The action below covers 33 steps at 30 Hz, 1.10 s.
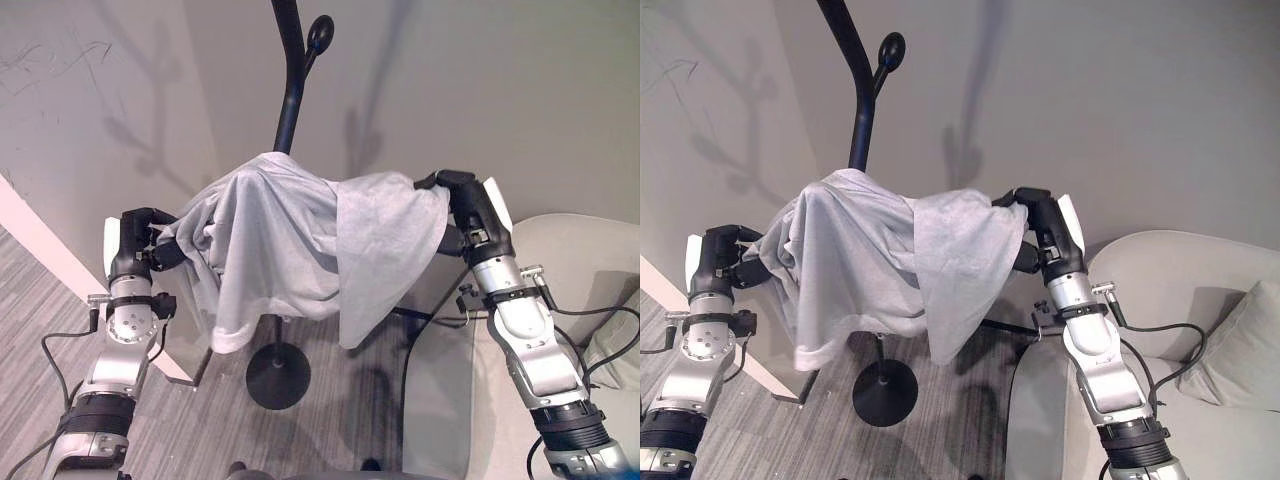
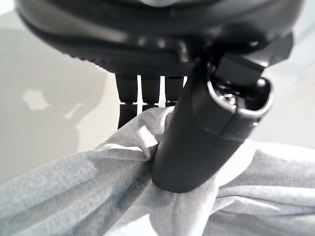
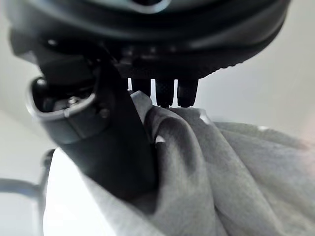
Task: Hang the clothes on the sofa on the clothes rack.
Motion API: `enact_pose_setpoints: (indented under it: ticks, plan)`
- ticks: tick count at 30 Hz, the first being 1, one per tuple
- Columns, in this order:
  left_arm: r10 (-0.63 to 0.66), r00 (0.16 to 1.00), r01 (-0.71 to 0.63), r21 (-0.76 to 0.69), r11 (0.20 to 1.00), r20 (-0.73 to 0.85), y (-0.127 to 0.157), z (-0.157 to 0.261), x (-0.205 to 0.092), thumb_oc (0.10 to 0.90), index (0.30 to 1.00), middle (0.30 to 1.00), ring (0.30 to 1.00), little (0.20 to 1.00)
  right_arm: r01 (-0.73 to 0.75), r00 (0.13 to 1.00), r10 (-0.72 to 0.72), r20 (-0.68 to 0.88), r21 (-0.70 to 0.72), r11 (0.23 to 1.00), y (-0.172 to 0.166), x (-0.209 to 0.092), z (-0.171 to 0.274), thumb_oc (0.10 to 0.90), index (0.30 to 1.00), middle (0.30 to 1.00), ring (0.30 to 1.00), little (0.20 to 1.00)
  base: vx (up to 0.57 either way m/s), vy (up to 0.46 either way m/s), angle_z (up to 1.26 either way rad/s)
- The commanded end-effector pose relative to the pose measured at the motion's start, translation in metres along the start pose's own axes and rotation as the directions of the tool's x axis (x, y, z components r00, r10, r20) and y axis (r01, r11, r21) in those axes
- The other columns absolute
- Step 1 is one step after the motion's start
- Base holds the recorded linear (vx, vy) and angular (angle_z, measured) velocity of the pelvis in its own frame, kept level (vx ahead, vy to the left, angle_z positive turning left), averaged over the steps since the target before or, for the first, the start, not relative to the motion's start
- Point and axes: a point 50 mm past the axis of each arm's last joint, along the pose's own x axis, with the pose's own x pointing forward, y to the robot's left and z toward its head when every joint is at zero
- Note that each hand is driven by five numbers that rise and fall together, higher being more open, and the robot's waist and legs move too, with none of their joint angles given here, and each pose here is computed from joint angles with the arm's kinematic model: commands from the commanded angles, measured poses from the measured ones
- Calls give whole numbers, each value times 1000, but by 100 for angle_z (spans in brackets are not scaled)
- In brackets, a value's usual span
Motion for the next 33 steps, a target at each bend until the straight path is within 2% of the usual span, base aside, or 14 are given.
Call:
enact_pose_setpoints:
  ticks: [1, 7, 9, 13, 17, 26, 33]
  plan:
    - [65, 985, -60, -41, 997, 157, 24, 31, 13, 800, 900, 900, 900, 900, 139, 988, -134, 81, -61, 988, -37, 3, 14, 800, 900, 900, 900, 900, 0, 0, 0]
    - [70, 989, -47, -175, 983, 127, 22, 25, 7, 800, 900, 900, 900, 900, 177, 984, -178, -10, -37, 983, -38, -6, -7, 800, 900, 900, 900, 900, 0, 0, 0]
    - [71, 992, -41, -275, 961, 100, 20, 19, -1, 800, 900, 900, 900, 900, 207, 975, -208, -81, -18, 978, -39, -14, -23, 800, 900, 900, 900, 900, 0, 0, 0]
    - [65, 996, -40, -357, 933, 56, 23, 4, -13, 800, 900, 900, 900, 900, 230, 956, -226, -187, 1, 973, -39, -26, -45, 800, 900, 900, 900, 900, 0, 0, 0]
    - [72, 996, -89, -441, 893, -55, 25, -24, -33, 800, 900, 900, 900, 900, 224, 920, -205, -334, 18, 974, -32, -49, -75, 800, 900, 900, 900, 900, 0, 0, 0]
    - [41, 975, -143, -468, 872, -220, 18, -63, -68, 800, 900, 900, 900, 900, 146, 813, -109, -572, 19, 989, -8, -97, -120, 800, 900, 900, 900, 900, -3, 8, 7]
    - [18, 957, -165, -491, 855, -290, 10, -78, -82, 800, 900, 900, 900, 900, 162, 810, -110, -576, 39, 986, -4, -98, -121, 800, 900, 900, 900, 900, -5, 6, 2]
